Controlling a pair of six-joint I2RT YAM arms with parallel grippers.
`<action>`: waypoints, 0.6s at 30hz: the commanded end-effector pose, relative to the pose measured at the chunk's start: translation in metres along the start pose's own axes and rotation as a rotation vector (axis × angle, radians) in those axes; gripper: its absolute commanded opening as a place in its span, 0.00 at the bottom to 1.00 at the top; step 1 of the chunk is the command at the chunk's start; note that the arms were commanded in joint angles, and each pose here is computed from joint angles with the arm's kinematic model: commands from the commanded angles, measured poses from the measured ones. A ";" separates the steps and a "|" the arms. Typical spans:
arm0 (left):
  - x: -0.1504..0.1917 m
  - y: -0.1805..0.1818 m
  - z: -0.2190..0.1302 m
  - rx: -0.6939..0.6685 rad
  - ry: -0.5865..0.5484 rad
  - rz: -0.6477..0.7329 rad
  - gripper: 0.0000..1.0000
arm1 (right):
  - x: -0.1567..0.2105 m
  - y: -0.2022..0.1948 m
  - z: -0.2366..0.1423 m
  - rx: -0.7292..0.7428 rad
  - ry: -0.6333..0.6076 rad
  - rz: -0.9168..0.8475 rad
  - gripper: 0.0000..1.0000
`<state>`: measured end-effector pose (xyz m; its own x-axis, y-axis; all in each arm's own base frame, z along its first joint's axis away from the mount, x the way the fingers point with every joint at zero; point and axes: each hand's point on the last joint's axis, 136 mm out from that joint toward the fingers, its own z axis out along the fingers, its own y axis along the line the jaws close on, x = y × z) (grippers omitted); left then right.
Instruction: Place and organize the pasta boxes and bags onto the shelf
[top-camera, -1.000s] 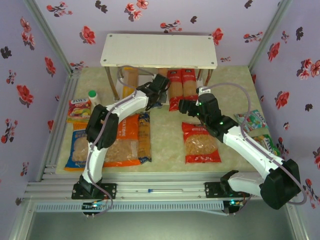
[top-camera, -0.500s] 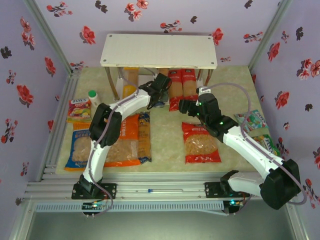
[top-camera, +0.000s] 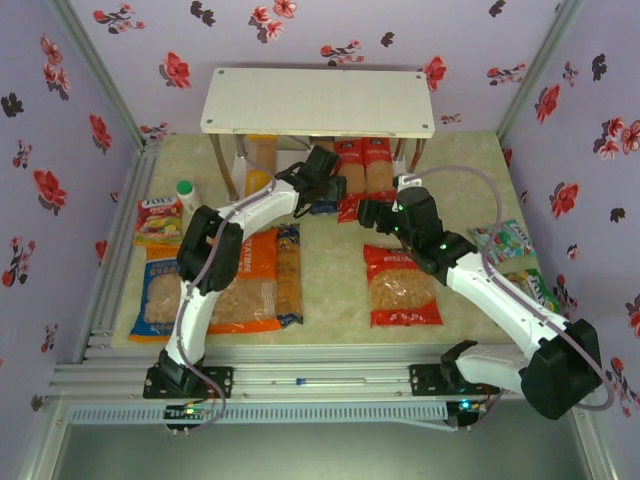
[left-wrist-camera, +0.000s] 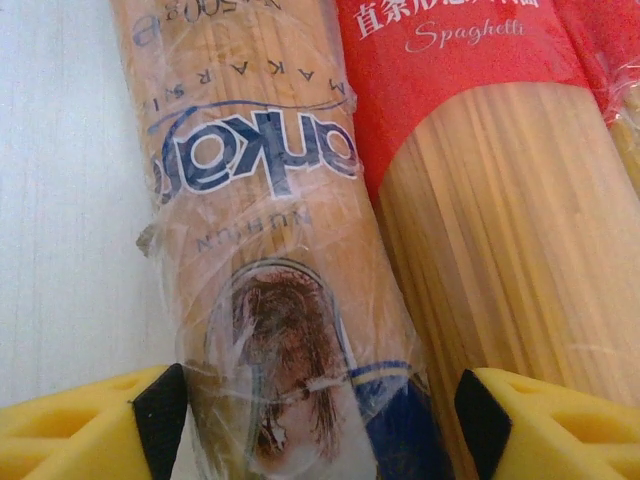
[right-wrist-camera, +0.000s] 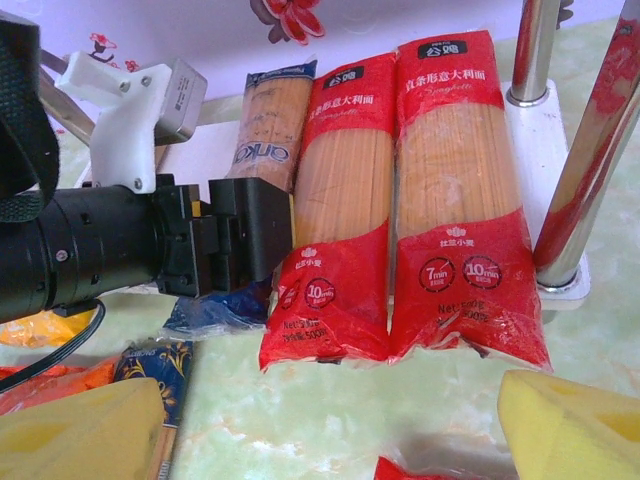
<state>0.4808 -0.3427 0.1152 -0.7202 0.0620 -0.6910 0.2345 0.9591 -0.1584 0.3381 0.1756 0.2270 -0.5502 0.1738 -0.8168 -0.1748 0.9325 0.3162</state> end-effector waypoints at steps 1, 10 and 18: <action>-0.033 -0.008 -0.035 0.069 -0.117 -0.017 0.76 | -0.014 0.002 -0.008 0.000 -0.033 -0.004 0.88; -0.029 0.012 -0.098 -0.029 -0.225 0.114 0.76 | -0.008 0.009 -0.006 -0.039 0.000 0.001 0.88; 0.029 0.040 -0.157 -0.097 -0.221 0.183 0.77 | 0.038 0.036 -0.004 -0.137 0.137 0.014 0.88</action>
<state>0.3788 -0.2880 0.2039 -0.5171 0.1654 -0.8398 0.3228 0.9464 -0.0124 0.3247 0.1948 0.2206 -0.6003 0.1530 -0.7850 -0.2315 0.9063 0.3537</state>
